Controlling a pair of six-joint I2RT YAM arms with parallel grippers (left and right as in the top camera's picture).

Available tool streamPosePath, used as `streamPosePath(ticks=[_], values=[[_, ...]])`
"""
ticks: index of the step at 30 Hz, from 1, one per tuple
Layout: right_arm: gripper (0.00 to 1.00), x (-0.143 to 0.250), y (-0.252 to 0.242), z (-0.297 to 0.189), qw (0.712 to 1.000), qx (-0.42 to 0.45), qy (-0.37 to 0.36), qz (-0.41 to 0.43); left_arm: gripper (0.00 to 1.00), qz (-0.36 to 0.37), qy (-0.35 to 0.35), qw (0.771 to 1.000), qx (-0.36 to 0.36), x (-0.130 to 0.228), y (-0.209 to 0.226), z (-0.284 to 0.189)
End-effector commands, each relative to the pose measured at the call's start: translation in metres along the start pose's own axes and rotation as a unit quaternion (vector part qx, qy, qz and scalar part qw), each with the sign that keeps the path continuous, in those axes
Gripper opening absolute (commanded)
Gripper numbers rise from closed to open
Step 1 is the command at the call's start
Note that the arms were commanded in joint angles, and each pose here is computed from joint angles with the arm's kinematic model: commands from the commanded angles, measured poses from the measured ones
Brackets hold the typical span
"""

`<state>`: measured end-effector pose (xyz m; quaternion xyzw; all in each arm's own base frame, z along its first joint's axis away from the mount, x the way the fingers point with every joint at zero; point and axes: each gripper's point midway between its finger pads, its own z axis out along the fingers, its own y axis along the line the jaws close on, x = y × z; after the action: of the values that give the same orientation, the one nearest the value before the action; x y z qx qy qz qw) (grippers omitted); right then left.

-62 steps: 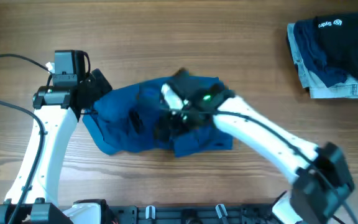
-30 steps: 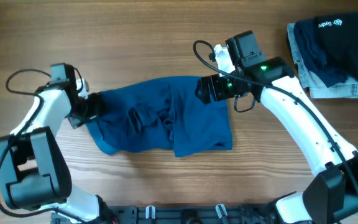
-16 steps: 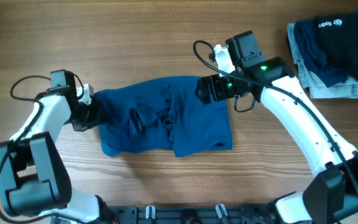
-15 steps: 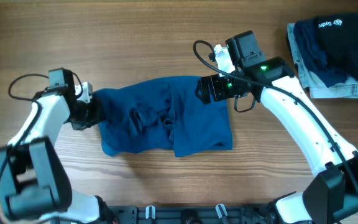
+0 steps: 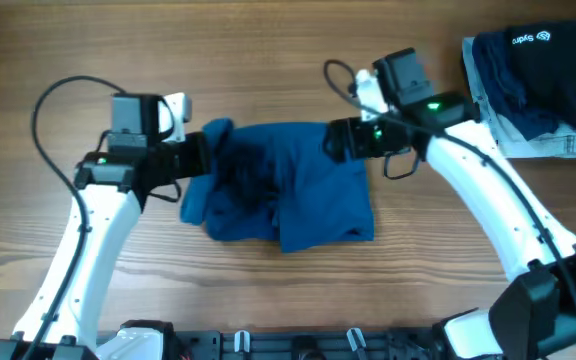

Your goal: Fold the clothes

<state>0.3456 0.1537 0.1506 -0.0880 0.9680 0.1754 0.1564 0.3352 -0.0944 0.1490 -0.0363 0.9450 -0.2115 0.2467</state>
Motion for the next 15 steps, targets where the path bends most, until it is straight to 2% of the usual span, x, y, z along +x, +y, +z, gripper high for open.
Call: streamPosePath(ticks=[1,4,7,9,15], values=[[0.99,-0.021,-0.038,-0.053,0.994,0.013,-0.072,0.081,0.04,-0.012,-0.024,0.999,0.044,-0.012,-0.039,-0.001],[0.99,-0.021,-0.088,-0.085,0.982,0.019,-0.105,0.154,0.04,0.004,-0.041,0.996,0.082,-0.015,-0.075,0.004],[0.99,-0.015,-0.111,-0.093,0.979,0.027,-0.108,0.170,0.04,0.014,-0.048,0.991,0.125,-0.015,-0.114,0.019],[0.99,-0.015,-0.113,-0.094,0.979,0.030,-0.108,0.170,0.04,0.031,-0.041,0.988,0.146,-0.007,-0.136,0.032],[0.99,-0.015,-0.117,-0.094,0.978,0.041,-0.110,0.172,0.04,0.075,0.018,0.979,0.190,0.046,-0.196,0.082]])
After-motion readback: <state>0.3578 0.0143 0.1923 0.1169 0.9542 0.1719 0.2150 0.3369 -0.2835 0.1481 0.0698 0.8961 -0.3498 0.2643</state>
